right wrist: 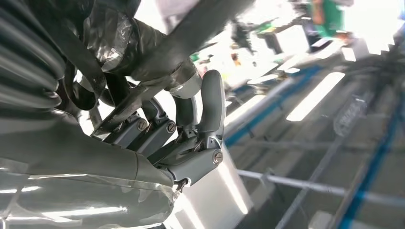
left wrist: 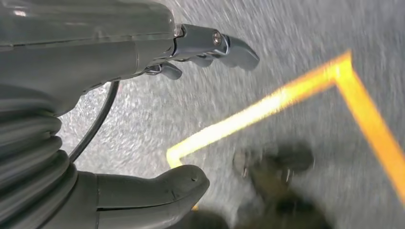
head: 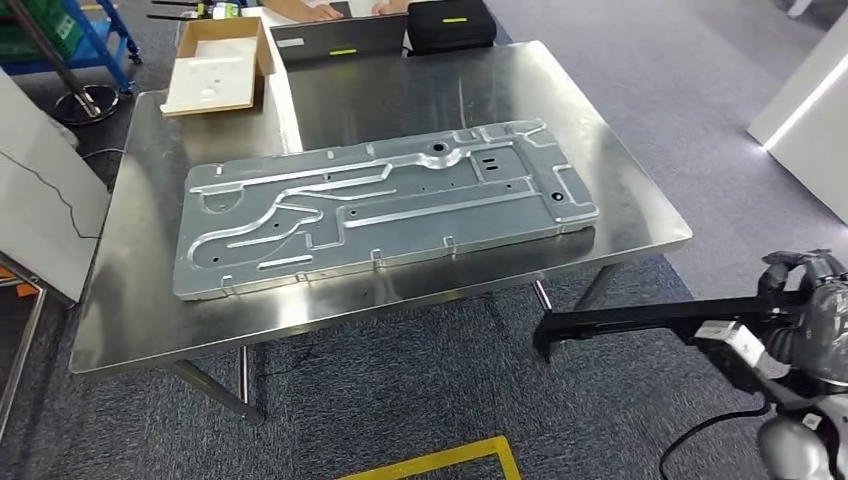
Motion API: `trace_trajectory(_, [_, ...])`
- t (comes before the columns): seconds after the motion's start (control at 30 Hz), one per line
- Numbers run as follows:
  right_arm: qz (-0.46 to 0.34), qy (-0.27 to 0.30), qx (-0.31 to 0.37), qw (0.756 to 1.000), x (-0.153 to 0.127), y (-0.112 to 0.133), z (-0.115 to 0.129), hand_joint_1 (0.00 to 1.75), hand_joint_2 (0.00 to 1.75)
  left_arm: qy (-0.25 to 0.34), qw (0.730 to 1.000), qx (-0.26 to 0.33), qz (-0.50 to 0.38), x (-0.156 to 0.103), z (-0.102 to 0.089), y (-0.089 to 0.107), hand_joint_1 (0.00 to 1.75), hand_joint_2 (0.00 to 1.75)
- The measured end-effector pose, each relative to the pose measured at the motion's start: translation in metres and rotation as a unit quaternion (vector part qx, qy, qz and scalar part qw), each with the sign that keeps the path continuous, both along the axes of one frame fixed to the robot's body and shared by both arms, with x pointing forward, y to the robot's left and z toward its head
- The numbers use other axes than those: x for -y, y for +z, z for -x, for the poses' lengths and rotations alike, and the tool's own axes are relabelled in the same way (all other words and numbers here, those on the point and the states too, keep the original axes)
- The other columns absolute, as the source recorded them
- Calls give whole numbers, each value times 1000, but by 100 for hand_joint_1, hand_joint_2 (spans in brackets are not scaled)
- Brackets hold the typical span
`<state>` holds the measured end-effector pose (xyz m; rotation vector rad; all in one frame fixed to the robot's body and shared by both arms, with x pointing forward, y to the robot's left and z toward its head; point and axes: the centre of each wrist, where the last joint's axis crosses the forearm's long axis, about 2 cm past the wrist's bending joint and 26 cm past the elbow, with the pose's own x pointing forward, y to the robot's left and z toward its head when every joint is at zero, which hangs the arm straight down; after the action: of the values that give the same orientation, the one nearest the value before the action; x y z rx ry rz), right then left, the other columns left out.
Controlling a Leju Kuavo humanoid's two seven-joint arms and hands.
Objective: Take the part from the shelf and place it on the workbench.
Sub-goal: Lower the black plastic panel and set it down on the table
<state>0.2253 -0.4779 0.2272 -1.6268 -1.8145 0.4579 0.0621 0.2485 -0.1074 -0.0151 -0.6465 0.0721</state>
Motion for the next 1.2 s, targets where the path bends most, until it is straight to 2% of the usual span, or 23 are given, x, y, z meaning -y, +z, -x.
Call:
trace_trajectory(0.23, [50,-86,-79,992,65,23,-14,175,175,-6,1000,2,3,9,-8,2,0,175])
trace_trajectory(0.37, [69,-91,-133,984,93,42,-19,175,175,-8,1000,1,5,9,-5,2,0,175])
trace_trajectory(0.47, [94,-92,-155,979,102,58,-27,175,175,-13,1000,2,6,10,-7,2,0,175])
trace_trajectory(0.63, [133,-92,-162,973,95,68,-50,175,175,-20,1000,1,6,10,-11,3,0,175])
trace_trajectory(0.87, [177,-61,-132,973,66,72,-86,175,175,-32,999,7,5,12,-21,5,0,175])
trace_trajectory(1.07, [179,-53,-106,977,61,75,-94,175,175,-40,999,6,7,17,-22,5,0,175])
trace_trajectory(1.2, [189,-38,-31,981,53,82,-90,175,175,-51,999,-2,6,19,-21,5,0,175])
